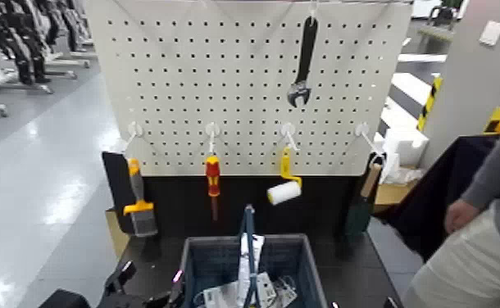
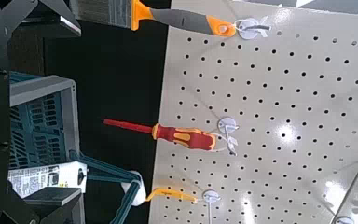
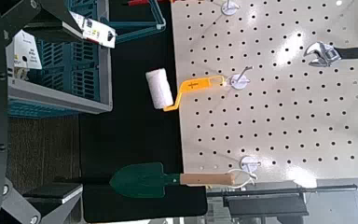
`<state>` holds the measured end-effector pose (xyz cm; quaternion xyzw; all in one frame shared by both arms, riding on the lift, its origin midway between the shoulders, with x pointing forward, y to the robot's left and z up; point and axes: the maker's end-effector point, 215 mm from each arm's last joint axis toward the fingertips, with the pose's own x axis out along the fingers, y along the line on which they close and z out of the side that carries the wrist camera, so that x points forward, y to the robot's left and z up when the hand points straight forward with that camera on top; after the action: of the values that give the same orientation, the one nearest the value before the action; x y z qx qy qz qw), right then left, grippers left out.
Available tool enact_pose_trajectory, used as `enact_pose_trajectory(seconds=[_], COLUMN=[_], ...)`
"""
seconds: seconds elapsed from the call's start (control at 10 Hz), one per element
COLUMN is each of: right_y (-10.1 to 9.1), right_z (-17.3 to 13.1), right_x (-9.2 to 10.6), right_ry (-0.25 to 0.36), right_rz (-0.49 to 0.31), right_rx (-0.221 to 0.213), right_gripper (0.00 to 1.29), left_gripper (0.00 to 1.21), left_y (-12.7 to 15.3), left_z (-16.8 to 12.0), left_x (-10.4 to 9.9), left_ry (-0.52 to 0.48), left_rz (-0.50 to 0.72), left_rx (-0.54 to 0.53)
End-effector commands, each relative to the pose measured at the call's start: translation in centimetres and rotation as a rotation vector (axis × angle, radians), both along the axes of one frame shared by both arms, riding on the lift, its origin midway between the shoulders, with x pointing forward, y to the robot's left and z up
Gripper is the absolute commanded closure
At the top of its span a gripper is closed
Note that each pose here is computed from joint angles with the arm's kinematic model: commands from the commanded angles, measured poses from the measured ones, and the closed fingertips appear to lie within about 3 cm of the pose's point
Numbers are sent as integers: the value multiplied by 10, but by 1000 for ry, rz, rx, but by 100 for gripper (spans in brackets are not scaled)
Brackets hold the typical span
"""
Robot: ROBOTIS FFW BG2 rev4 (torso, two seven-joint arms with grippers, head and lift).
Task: Put the black wrench into the crate.
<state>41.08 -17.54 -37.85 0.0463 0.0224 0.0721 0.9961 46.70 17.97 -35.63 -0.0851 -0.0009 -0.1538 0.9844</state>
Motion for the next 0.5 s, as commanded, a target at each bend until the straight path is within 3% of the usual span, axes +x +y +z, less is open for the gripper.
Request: enact_pose_trajectory(seconds=[0.1,0.5], right_y=[0,0], right_z=[-1,-1], right_x=[0,0], right_ry=[1,1], right_rz=[0,-1], right_rx=[1,3], right_gripper=[17,17], left_gripper=[11,11], left_y=[1,-8], left_z=[1,-1], left_x=[0,-5], left_ry=[-2,-2], left_rz=[2,-9], left_rx=[0,-2])
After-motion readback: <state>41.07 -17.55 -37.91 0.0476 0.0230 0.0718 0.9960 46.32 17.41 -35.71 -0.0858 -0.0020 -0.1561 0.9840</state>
